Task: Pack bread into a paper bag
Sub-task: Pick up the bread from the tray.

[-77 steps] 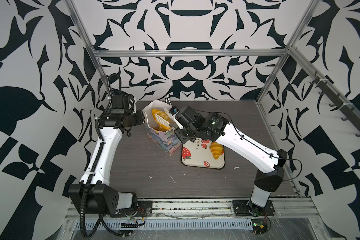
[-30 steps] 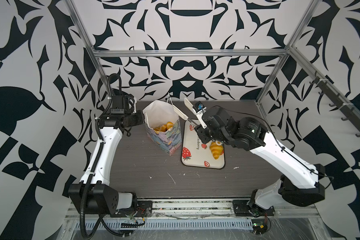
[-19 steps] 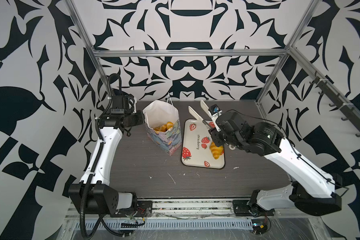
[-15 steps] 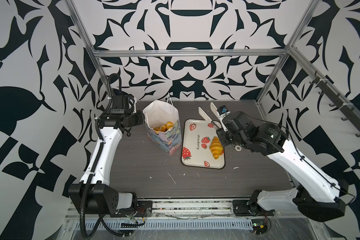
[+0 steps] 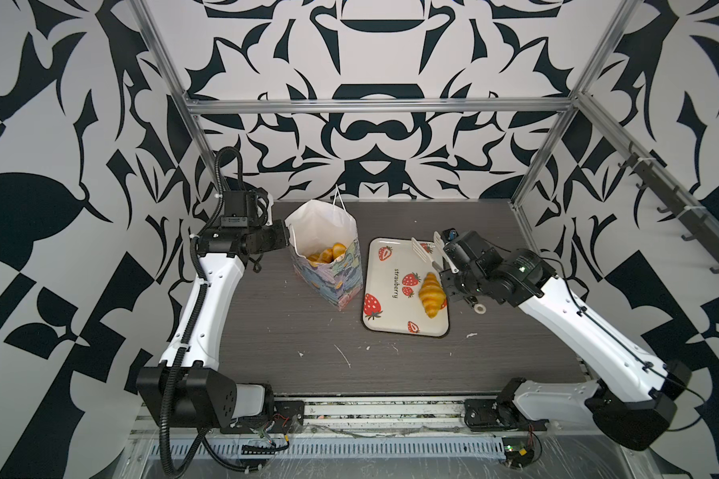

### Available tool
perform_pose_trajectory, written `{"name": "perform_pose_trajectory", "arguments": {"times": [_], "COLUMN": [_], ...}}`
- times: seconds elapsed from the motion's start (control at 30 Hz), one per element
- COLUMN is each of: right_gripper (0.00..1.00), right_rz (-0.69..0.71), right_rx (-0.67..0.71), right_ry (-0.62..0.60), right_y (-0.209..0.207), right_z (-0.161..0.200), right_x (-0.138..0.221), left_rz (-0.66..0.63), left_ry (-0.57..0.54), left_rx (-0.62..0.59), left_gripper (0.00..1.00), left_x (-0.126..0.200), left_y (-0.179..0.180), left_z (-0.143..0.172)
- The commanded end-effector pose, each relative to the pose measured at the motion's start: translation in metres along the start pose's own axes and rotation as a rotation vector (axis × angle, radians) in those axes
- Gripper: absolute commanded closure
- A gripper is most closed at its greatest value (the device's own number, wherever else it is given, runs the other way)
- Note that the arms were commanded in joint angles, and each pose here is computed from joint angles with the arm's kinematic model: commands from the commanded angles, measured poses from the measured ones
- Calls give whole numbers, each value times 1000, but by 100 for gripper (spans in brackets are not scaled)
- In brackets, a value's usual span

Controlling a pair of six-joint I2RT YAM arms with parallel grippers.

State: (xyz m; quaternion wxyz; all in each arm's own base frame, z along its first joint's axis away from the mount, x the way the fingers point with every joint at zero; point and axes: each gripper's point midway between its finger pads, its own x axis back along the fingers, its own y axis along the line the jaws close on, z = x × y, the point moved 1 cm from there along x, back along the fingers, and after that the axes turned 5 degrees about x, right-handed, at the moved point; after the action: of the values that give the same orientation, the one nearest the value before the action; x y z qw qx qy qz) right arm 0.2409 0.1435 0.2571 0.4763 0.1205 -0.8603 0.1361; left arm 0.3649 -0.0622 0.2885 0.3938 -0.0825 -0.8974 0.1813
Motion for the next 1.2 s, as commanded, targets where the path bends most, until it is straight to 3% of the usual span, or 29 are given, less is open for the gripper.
{"name": "perform_pose_trajectory", "arguments": {"times": [0.0,1.17], "right_gripper": [51,48], "right_rz": [-15,-24], "right_rx": [-48,-121], "right_ry": [-24,233], "right_y": [-4,-8], "right_z": [2,61], "right_x": [2,-73], "left_rz": [4,1], "left_ry": [13,20], "left_rx": [11,11], "left_gripper": [77,76], "left_x": [-1,-8], "left_y": [1,4], "left_z": [4,8]}}
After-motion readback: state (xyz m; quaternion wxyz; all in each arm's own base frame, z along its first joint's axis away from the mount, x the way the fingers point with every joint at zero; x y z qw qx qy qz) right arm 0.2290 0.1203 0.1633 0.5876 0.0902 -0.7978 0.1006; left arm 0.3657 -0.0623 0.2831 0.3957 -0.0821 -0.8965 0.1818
